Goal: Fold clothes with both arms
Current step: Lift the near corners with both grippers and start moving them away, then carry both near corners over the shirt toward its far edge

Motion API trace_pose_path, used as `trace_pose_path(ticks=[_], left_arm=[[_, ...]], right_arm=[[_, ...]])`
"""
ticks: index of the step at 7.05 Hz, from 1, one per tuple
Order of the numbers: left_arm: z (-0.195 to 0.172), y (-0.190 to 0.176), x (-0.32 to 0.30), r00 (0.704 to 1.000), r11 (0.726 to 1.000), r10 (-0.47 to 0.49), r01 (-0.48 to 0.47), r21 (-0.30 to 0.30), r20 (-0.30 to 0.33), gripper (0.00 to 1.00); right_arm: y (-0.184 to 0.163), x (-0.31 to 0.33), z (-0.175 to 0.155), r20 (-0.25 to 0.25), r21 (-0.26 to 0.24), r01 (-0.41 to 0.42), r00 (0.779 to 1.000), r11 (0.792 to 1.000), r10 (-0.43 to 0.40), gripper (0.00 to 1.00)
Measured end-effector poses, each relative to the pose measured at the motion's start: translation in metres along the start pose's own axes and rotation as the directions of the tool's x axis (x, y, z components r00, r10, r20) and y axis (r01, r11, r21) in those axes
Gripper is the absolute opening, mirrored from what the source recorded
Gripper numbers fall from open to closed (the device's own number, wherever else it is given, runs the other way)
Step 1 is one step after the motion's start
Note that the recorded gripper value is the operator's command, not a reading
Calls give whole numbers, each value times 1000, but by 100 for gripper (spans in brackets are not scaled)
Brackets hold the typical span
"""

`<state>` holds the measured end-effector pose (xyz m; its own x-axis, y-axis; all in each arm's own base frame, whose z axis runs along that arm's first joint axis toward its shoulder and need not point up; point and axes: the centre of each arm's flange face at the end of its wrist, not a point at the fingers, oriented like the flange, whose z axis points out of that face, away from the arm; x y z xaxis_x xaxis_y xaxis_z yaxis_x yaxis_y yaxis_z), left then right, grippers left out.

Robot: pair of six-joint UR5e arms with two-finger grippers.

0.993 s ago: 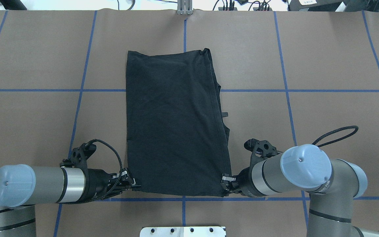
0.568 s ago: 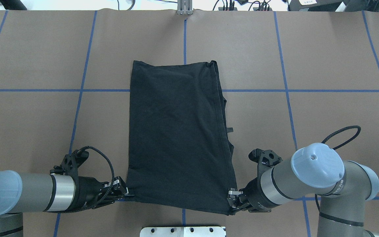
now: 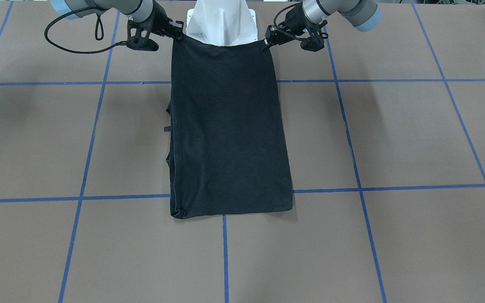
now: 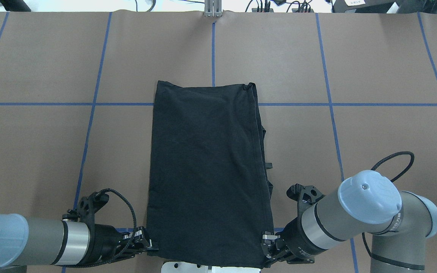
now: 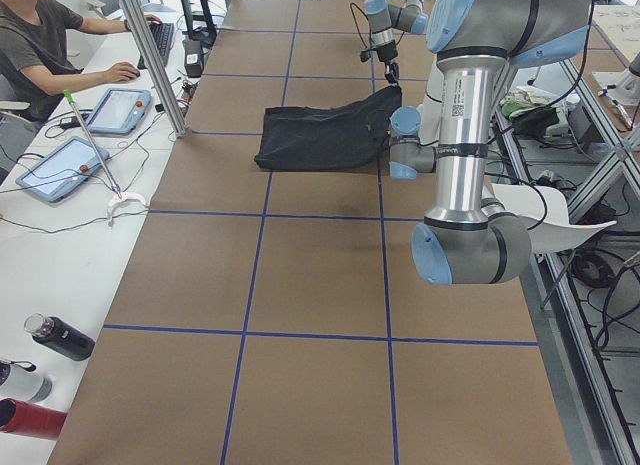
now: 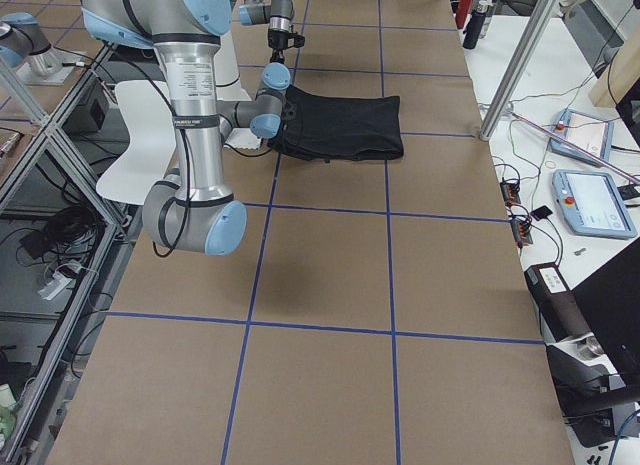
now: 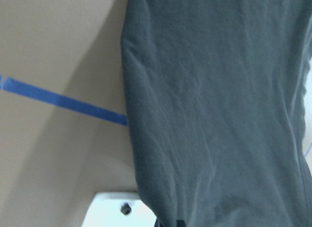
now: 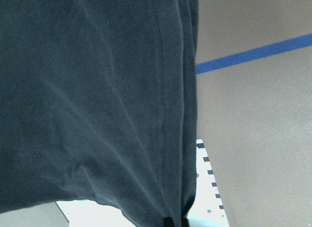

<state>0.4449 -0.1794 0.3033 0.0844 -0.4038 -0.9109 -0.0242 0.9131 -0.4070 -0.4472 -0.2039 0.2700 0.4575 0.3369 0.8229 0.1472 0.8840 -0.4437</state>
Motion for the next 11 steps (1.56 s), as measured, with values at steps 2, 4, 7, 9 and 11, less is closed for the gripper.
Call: trace_pose_path(ticks=[2, 4, 7, 9, 11], left_arm=[[-13, -7, 11, 1000, 1000, 5, -5, -12, -14, 0], [-43, -50, 35, 999, 1000, 11, -10, 26, -37, 0], [-65, -121, 89, 995, 991, 33, -21, 129, -90, 0], [-51, -191, 132, 997, 974, 57, -44, 224, -55, 0], [-64, -250, 152, 996, 945, 82, -71, 318, -20, 0]], right_arm=[[-25, -8, -23, 37, 58, -16, 999, 998, 14, 0], [-64, -19, -53, 80, 147, -18, 997, 989, 6, 0], [-128, -56, -91, 143, 267, -43, 990, 963, 5, 0], [-158, -68, -117, 157, 336, -24, 987, 942, -31, 0], [-198, -90, -131, 158, 407, -29, 987, 913, -40, 0]])
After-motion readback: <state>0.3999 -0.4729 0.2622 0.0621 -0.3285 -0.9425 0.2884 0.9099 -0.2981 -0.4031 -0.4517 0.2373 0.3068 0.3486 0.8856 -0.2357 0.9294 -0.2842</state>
